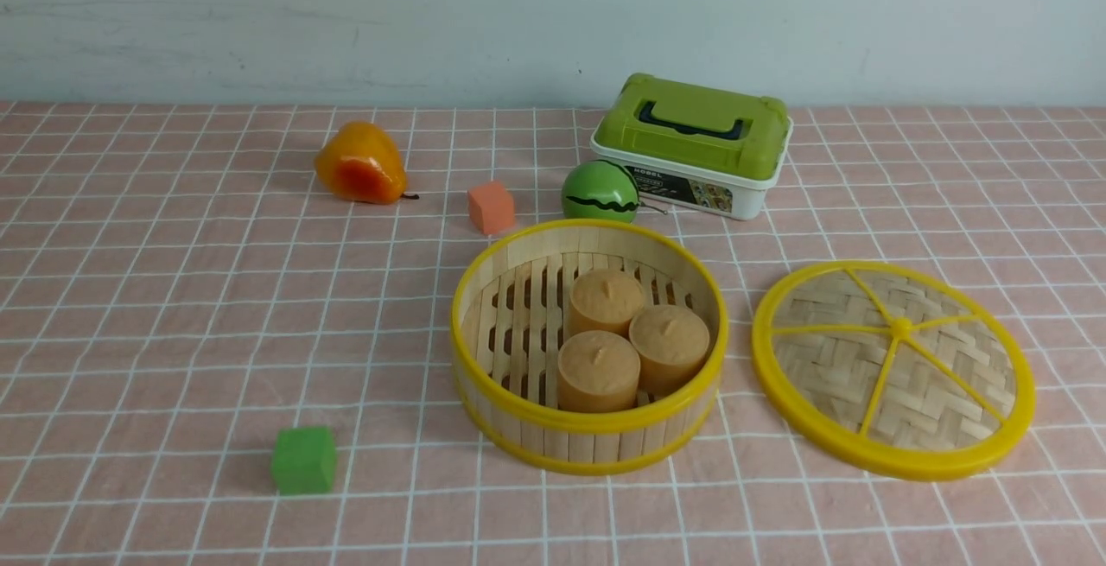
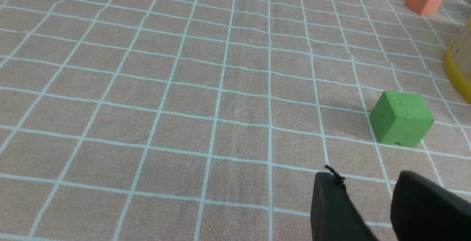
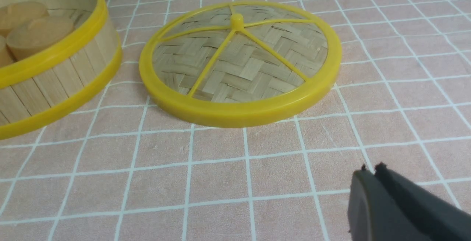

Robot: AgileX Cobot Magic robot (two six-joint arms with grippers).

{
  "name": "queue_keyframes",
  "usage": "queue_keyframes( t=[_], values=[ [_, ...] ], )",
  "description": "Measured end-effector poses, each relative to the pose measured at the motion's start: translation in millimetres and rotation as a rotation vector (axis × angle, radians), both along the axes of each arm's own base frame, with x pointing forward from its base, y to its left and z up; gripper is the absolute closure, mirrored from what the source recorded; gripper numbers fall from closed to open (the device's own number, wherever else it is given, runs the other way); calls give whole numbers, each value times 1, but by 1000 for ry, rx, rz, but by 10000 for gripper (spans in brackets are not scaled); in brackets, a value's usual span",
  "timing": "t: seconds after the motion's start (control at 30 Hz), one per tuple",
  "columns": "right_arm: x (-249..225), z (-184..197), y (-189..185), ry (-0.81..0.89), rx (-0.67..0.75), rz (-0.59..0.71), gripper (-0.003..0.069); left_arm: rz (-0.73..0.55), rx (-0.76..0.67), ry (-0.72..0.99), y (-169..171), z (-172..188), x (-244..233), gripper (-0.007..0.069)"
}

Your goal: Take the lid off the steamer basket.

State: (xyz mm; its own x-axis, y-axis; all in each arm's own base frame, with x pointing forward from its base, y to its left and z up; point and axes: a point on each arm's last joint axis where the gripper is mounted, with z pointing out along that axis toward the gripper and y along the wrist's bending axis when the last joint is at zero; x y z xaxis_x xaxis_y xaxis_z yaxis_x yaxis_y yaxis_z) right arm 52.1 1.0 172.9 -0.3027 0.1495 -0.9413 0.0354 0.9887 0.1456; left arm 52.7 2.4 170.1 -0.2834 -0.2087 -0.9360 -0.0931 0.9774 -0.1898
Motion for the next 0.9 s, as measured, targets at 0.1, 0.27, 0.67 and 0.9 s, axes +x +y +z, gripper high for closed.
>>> queue_keyframes(
  t=[0.1,0.27,0.67,0.9],
  values=[
    [0,0,0,0,0,0,673,0,0,0,0,0,0,386],
    [0,0,0,0,0,0,667,0,0,0,0,0,0,386],
    [0,0,0,0,0,0,650,0,0,0,0,0,0,386],
    [0,0,0,0,0,0,642,0,0,0,0,0,0,386]
  ],
)
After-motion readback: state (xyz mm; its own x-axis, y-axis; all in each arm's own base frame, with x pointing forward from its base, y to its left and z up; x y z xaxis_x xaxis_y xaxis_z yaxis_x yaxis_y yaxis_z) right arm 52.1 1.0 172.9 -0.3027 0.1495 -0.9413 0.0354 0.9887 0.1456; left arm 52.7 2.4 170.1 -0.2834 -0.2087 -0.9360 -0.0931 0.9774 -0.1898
